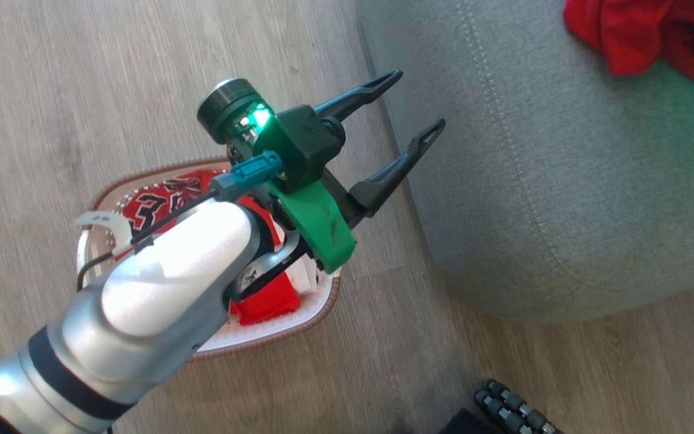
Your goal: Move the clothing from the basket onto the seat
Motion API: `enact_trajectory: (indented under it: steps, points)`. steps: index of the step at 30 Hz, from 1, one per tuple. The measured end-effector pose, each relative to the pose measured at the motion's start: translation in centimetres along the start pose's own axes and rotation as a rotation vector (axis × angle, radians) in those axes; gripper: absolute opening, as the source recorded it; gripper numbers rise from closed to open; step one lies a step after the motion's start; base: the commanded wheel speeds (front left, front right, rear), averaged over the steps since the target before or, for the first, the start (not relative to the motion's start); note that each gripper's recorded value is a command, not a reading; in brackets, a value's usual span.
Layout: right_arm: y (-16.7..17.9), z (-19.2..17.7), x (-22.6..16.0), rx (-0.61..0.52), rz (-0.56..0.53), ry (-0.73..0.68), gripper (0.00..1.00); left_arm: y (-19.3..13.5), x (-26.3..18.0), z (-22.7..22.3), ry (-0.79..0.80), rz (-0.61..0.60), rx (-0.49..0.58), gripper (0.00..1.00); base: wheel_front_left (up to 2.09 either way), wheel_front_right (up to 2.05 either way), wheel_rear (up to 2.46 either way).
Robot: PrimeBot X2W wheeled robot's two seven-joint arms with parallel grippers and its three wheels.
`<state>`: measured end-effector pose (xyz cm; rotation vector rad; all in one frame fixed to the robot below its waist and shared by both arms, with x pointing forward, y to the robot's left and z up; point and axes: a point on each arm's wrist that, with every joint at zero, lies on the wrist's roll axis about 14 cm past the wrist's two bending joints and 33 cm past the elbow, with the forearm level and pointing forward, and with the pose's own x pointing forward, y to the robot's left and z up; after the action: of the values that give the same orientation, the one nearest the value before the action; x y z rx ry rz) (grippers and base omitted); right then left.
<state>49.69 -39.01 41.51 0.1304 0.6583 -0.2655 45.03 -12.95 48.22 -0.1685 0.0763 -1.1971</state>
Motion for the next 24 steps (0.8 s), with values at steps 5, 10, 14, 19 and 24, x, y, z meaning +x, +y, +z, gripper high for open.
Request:
enact_trajectory:
  steps: [5, 10, 14, 19, 24]
  points:
    - [0.2, 0.8, -1.6, 0.011, 0.022, -0.017, 1.00, -0.7, -0.1, 1.3, -0.017, 0.005, 0.018, 1.00, 0.00, 0.00, 0.00]
    - [-0.9, -0.1, -3.9, -0.022, 0.019, -0.010, 1.00, -1.8, -0.8, 1.4, -0.008, 0.032, -0.002, 1.00, 0.00, 0.00, 0.00]
    - [-1.4, 0.5, -5.9, -0.043, 0.027, -0.040, 1.00, -2.6, -1.2, 2.3, -0.018, 0.041, 0.008, 1.00, 0.00, 0.00, 0.00]
    - [-0.8, 3.0, -8.2, -0.071, 0.067, -0.141, 1.00, -3.3, -1.8, 3.5, -0.037, 0.063, 0.021, 1.00, 0.00, 0.00, 0.00]
    - [0.2, 6.0, -11.0, -0.119, 0.112, -0.303, 1.00, -3.8, -3.0, 4.4, -0.053, 0.111, 0.024, 1.00, 0.00, 0.00, 0.00]
